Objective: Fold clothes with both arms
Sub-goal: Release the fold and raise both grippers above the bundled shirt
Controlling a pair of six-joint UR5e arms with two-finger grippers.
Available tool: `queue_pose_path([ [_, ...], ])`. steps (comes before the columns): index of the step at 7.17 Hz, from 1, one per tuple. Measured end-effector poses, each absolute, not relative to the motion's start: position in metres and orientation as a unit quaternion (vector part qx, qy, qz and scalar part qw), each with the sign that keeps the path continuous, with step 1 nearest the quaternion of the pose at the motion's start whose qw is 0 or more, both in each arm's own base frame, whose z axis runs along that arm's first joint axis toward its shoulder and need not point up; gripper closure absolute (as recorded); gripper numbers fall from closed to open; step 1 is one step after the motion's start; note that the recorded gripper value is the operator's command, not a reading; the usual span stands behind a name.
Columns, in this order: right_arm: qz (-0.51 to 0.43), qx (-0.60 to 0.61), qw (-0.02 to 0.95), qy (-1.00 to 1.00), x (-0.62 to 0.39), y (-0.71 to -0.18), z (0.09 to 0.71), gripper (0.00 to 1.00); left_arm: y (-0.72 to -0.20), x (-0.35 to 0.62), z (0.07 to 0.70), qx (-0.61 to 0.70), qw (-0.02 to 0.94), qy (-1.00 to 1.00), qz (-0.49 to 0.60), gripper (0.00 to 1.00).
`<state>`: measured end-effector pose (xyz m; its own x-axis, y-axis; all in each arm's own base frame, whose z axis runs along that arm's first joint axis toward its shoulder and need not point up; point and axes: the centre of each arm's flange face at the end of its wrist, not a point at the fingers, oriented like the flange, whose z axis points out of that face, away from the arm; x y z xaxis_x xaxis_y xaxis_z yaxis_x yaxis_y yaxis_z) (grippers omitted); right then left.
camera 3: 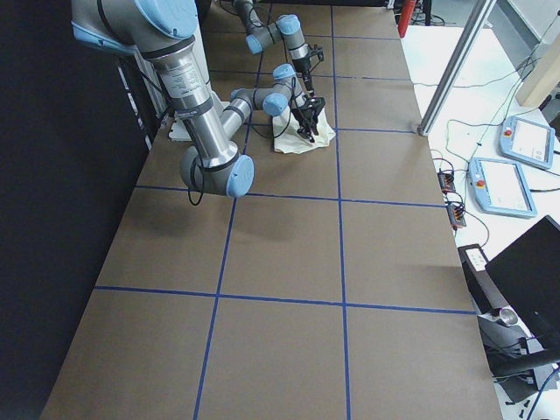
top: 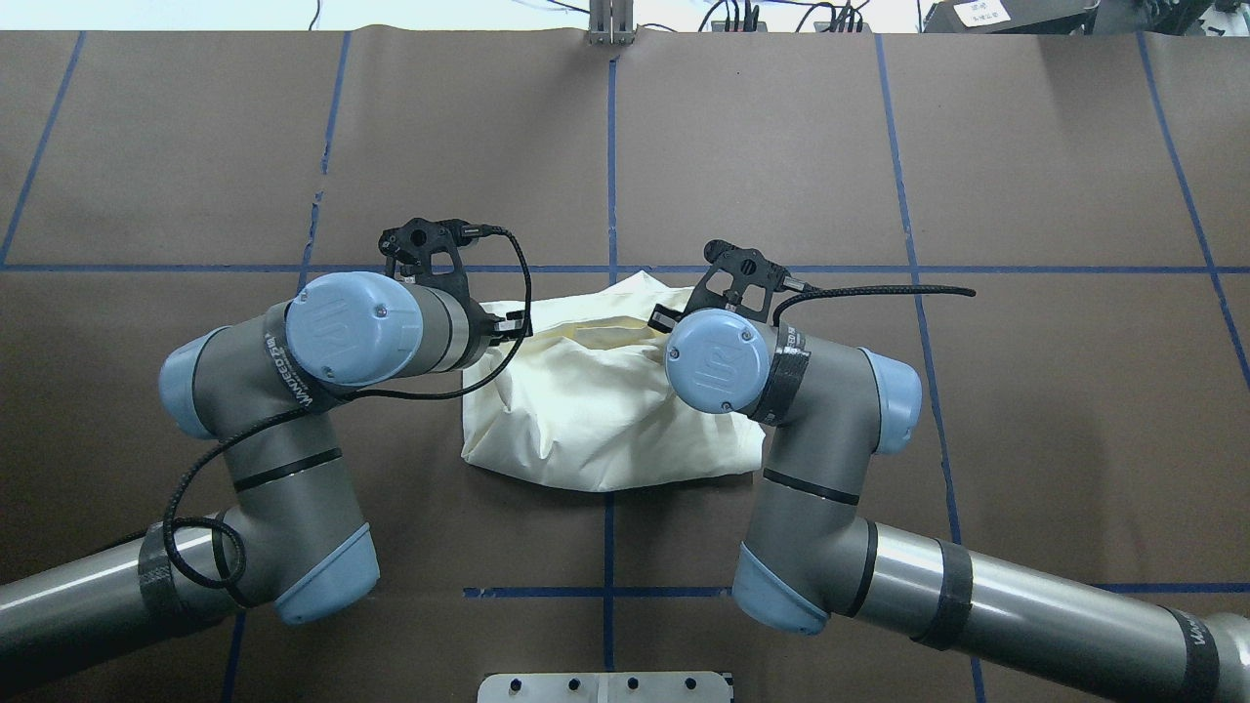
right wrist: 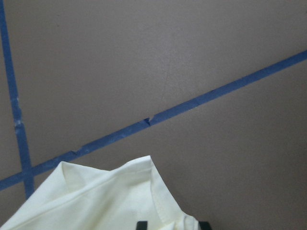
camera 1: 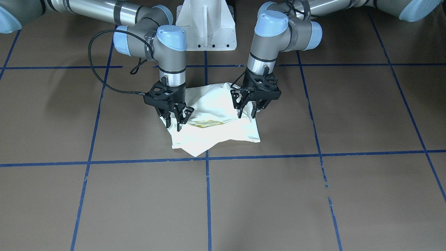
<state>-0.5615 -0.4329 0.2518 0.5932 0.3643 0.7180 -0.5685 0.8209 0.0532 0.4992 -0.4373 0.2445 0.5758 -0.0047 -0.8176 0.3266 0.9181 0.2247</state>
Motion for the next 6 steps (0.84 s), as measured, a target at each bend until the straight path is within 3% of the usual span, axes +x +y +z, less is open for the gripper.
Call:
queue_pose_path([
  [3, 0.209, 0.137, 0.88, -0.403, -0.54, -0.419, 0.213, 0.0, -0.459, 0.471, 0.239, 0.195, 0.867, 0.453, -0.065, 0.0],
  [6, 0.158, 0.175, 0.899, -0.37, -0.581, -0.39, 0.235, 0.0, -0.461, 0.468, 0.239, 0.194, 0.867, 0.454, -0.062, 0.0],
])
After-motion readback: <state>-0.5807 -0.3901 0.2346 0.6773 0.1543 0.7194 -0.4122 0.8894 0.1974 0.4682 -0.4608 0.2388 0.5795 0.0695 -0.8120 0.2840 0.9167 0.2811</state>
